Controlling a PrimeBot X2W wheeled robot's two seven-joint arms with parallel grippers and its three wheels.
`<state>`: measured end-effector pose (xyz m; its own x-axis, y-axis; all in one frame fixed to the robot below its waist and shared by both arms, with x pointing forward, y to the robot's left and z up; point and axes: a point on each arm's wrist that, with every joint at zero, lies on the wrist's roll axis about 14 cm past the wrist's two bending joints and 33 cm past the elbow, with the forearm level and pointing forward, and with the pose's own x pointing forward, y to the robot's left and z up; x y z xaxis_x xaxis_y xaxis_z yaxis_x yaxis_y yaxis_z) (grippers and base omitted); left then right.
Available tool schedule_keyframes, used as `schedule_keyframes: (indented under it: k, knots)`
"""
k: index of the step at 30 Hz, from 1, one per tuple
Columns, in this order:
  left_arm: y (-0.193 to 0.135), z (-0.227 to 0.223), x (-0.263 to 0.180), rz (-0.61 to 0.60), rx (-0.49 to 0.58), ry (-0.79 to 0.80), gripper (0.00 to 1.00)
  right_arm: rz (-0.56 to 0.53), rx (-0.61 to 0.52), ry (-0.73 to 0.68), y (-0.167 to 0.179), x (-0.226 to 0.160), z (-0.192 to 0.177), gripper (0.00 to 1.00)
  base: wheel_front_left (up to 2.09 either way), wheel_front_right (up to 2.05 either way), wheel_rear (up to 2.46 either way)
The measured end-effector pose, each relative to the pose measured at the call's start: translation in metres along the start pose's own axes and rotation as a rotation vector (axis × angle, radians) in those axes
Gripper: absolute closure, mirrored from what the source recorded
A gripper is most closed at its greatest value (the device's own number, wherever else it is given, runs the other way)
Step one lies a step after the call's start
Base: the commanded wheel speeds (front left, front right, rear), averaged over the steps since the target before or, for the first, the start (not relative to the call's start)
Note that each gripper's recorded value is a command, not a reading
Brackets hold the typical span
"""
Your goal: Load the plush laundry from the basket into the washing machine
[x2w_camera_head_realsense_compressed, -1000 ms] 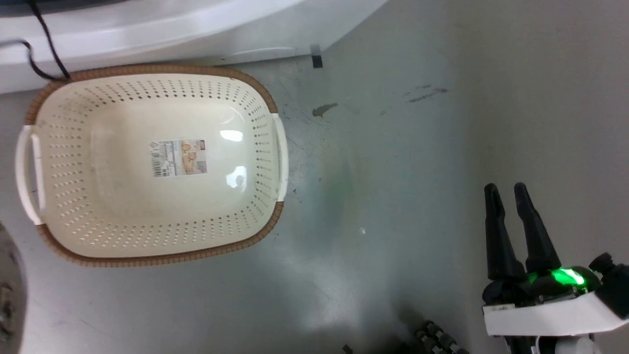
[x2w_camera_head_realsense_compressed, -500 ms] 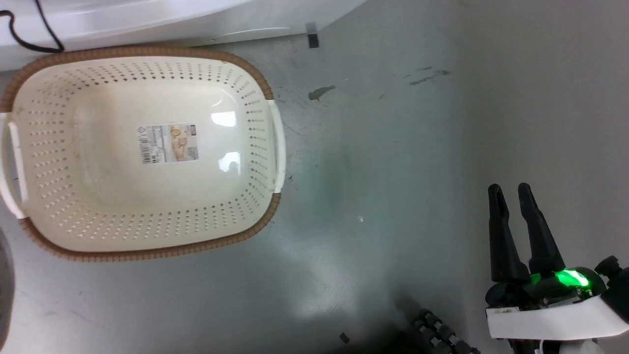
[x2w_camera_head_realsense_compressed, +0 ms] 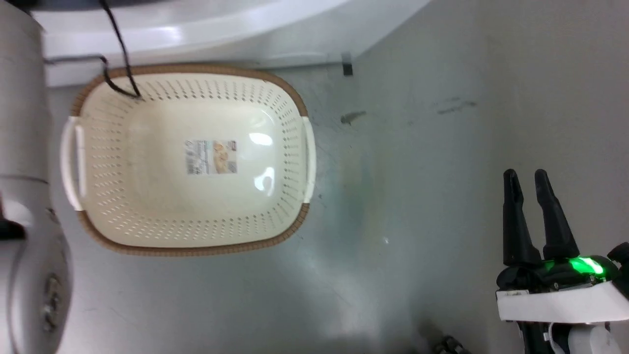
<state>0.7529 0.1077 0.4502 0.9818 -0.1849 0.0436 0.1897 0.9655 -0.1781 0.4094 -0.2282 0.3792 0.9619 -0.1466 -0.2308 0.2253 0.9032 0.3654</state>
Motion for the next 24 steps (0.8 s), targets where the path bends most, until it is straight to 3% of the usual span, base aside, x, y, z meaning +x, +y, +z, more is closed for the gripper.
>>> schedule_keyframes:
  k: [15, 24]
  knots:
    - [-0.033, 0.033, -0.089, -0.075, 0.104, 0.072, 0.00, 0.131, -0.014, -0.143, 0.041, -0.011, 0.052, 0.00, 0.00, 0.00, 0.00]
    - [-0.045, 0.066, -0.150, -0.056, 0.057, 0.040, 0.00, 0.203, -0.014, -0.202, 0.063, -0.036, 0.075, 0.00, 0.00, 0.00, 0.00]
